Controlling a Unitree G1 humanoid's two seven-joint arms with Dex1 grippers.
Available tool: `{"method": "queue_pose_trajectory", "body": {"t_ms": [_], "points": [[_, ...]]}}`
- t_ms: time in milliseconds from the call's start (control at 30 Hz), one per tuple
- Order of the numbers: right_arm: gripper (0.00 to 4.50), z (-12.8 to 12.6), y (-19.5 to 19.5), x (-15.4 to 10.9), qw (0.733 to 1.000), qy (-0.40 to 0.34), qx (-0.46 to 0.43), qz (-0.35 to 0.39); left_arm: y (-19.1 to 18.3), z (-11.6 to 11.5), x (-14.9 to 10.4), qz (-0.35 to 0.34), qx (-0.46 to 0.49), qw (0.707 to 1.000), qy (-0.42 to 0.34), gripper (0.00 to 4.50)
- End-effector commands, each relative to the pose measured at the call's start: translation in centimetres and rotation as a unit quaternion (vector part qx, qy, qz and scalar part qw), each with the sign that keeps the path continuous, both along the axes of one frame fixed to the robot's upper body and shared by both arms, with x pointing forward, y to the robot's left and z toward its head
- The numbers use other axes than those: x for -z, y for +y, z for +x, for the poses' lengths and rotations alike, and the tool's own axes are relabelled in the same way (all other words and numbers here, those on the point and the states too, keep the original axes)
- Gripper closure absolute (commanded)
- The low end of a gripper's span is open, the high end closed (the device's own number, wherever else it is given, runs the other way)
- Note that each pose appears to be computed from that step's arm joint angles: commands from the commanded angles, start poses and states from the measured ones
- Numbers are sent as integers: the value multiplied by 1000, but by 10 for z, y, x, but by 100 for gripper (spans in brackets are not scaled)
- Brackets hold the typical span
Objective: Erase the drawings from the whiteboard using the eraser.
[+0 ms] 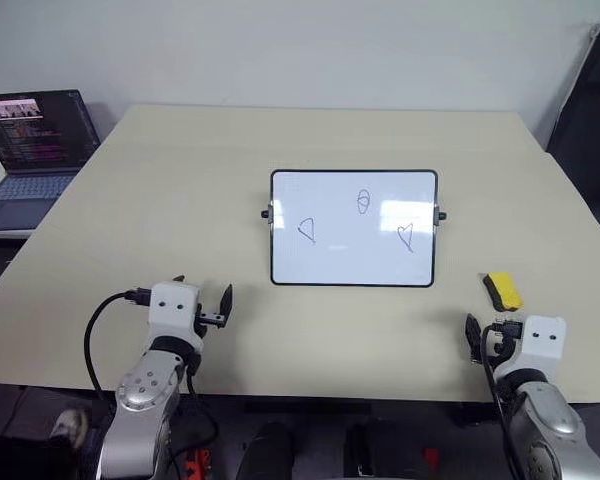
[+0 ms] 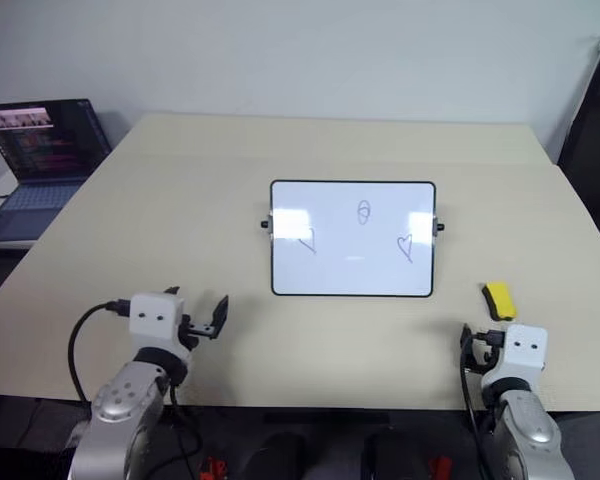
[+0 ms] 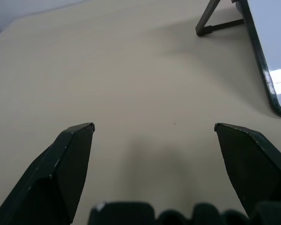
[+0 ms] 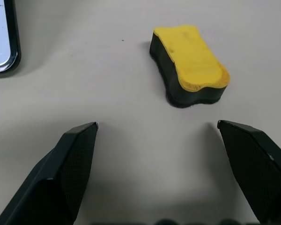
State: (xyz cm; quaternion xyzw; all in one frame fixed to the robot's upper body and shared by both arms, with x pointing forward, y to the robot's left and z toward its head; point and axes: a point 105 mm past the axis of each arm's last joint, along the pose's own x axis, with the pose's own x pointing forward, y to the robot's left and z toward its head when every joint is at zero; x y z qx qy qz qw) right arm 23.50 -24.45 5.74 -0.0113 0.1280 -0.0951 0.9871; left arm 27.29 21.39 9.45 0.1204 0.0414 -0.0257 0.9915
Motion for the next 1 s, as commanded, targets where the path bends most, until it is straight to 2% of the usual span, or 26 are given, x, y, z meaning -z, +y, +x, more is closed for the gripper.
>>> {"method": "queue_pose_trajectory", "body": {"t_ms": [33,233,467,633,1000], "points": [[2,-3,-3,-15,1000,-18,0,-8,-3,-4,-15,4,4,1000,-21,0],[2,-5,-1,-14,1000,-9,-4,-9,0,-10,-13,4,-6,1000,-13,0],[2,9,-1,-18,1000,-19,-12,-12,2,-10,-15,4,-7,1000,-17,0],[2,16,-10,-21,999,-28,-7,-17,-9,0,-18,-7,-1,999,-31,0],[2,23,-12,-21,999,-42,5,-18,-6,16,-22,-10,6,999,-48,0]]}}
